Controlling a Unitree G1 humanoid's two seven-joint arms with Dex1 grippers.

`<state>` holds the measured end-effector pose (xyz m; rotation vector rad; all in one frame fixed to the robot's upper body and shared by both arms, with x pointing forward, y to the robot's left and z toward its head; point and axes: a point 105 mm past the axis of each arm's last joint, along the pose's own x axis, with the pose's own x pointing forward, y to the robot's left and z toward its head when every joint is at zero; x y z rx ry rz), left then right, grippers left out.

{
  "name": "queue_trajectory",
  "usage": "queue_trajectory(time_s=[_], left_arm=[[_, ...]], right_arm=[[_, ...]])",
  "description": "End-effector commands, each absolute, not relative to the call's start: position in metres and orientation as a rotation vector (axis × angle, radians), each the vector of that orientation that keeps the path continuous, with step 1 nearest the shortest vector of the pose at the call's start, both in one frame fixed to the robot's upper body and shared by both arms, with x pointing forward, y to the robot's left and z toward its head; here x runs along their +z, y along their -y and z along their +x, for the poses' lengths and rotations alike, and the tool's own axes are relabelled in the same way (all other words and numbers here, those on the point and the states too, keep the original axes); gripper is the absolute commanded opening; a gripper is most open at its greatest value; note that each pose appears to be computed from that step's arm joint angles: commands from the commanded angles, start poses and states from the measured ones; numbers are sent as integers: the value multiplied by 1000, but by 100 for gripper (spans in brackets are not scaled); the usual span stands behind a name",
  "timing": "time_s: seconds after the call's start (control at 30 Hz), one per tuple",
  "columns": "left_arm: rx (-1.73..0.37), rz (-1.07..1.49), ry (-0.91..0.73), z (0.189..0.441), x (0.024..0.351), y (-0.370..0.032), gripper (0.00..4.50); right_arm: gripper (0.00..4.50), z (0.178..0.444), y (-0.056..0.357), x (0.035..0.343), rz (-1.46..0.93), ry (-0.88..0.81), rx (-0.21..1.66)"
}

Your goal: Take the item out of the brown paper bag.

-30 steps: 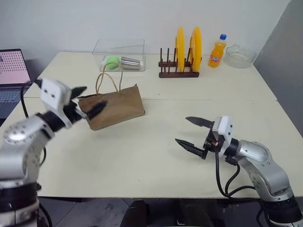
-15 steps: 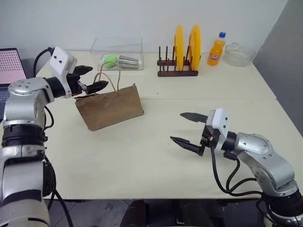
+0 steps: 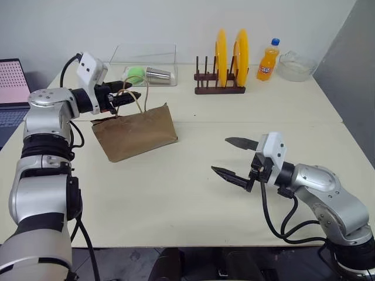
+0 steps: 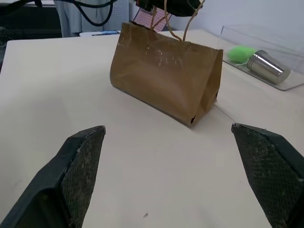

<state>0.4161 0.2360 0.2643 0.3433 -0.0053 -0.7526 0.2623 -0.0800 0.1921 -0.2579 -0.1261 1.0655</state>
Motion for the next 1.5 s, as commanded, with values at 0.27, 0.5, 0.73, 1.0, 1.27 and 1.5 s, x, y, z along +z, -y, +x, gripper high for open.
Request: queue_trajectory(time_s=[0.27, 0.5, 0.73, 1.0, 1.27, 1.5], left_arm=[[-899, 427, 179, 412, 326, -192, 5], [-961, 424, 279, 415, 359, -156, 5], [-979, 432, 294, 423, 357, -126, 5], [-1021, 400, 297, 429, 345, -89, 5], [-1008, 425, 287, 434, 335, -75, 5], [-987, 467, 265, 437, 328, -74, 5]], right_arm=[[450, 250, 85, 211, -255, 177, 1056], [450, 244, 94, 209, -256, 129, 1007], [450, 245, 105, 205, -253, 88, 934], [450, 242, 115, 198, -256, 48, 870], [450, 240, 120, 192, -247, 17, 825], [450, 239, 118, 192, -235, 21, 815]])
